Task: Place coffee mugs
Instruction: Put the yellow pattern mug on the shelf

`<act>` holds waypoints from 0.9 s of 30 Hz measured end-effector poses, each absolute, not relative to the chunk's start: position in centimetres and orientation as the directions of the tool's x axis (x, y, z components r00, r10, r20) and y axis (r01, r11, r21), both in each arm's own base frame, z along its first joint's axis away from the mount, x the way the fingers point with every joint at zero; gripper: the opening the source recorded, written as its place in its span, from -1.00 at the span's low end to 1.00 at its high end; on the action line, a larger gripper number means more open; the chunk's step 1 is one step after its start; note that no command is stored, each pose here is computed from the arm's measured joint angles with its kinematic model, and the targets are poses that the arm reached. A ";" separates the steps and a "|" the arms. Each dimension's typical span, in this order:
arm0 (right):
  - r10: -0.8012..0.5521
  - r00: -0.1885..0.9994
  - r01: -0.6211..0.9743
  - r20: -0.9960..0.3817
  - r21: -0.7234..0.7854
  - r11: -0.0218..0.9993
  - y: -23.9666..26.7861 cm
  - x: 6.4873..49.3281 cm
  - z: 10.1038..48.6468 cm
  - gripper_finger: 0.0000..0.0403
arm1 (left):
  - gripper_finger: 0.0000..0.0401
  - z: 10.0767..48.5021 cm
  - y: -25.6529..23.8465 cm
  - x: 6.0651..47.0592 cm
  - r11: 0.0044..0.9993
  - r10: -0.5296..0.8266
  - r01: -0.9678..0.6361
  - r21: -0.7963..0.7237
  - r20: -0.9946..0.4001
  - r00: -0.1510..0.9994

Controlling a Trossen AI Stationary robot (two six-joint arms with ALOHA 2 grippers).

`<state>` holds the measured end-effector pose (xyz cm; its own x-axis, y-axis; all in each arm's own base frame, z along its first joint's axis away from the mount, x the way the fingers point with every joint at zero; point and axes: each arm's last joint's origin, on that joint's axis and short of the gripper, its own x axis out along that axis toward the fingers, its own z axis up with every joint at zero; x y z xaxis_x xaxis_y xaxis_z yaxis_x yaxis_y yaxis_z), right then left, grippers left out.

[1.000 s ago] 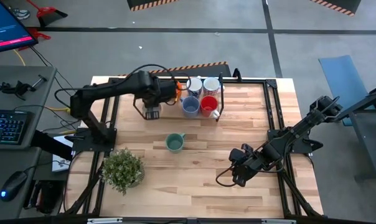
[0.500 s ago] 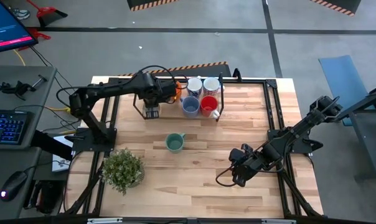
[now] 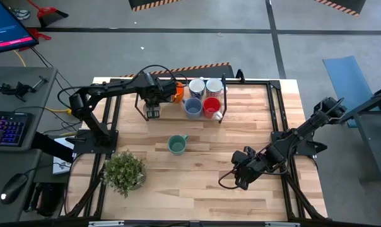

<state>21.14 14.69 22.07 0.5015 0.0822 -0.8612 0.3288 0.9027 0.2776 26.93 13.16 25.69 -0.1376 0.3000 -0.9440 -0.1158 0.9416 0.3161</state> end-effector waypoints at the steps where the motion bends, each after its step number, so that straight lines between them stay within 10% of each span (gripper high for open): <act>1: 0.083 0.503 0.329 -0.860 0.280 0.902 14.7 21.2 22.1 -0.56 | -0.96 25.7 13.3 26.9 0.941 0.304 -0.113 0.319 -0.943 -0.133; 27: 0.107 0.535 0.343 -0.838 0.331 0.879 14.9 21.5 22.3 -0.56 | -0.50 26.4 14.7 26.2 0.932 0.319 -0.129 0.337 -0.937 -0.145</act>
